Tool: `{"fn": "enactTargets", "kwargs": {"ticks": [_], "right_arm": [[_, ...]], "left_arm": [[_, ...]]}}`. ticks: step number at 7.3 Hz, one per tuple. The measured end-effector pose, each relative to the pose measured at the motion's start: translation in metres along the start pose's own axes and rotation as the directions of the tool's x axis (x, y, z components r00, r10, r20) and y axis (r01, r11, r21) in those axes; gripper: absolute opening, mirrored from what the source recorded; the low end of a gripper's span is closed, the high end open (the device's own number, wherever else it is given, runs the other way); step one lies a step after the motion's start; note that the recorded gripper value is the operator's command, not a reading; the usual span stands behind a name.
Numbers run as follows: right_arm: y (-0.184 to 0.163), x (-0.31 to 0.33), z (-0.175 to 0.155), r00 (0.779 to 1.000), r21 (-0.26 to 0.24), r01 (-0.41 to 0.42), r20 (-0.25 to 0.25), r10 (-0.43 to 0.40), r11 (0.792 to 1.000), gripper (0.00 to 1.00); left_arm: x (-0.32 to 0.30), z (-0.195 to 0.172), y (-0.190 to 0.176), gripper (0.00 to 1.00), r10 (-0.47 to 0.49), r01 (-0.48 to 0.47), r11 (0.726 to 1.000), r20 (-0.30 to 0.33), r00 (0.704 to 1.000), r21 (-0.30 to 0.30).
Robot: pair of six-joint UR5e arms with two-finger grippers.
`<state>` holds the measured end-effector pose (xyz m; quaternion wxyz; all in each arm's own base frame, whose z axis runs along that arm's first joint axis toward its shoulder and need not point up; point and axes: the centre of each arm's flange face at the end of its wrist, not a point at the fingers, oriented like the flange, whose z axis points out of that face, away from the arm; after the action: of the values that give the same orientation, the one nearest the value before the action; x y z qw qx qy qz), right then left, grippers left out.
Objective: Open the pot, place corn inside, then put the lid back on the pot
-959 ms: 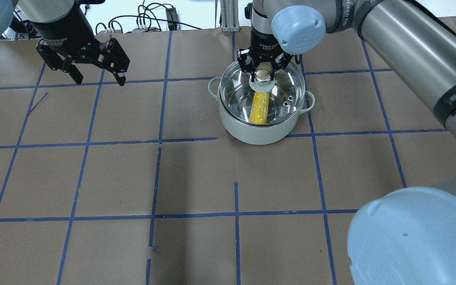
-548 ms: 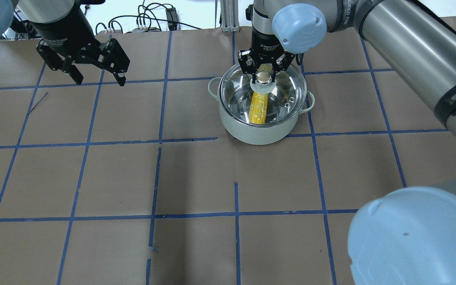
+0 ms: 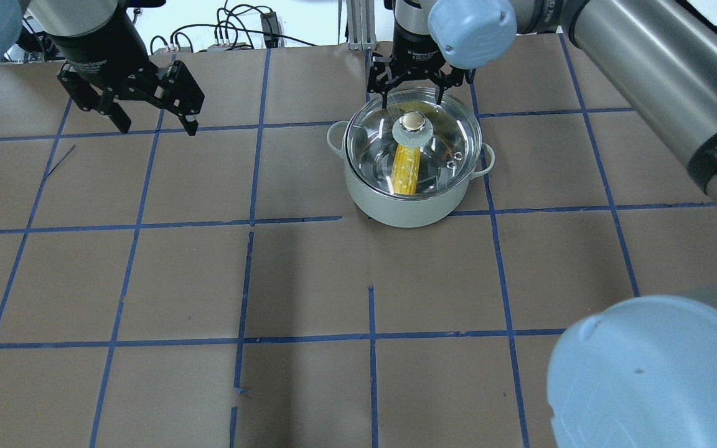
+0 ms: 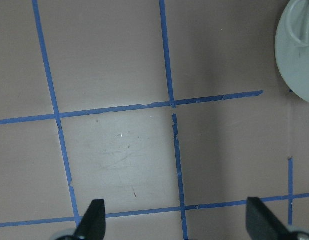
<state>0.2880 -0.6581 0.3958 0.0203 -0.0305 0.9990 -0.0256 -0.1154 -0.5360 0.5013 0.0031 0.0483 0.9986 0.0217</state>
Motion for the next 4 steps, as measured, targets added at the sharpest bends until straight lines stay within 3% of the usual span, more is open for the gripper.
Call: {"fn": "enactTargets", "kwargs": {"ticks": [4], "right_arm": [[-0.004,0.065,-0.062,0.999,0.028,-0.015,-0.028,0.016,0.999,1.0]], "left_arm": [[0.0,-0.001,0.0,1.0,0.0,0.0,1.0,0.0,1.0,0.001]]}}
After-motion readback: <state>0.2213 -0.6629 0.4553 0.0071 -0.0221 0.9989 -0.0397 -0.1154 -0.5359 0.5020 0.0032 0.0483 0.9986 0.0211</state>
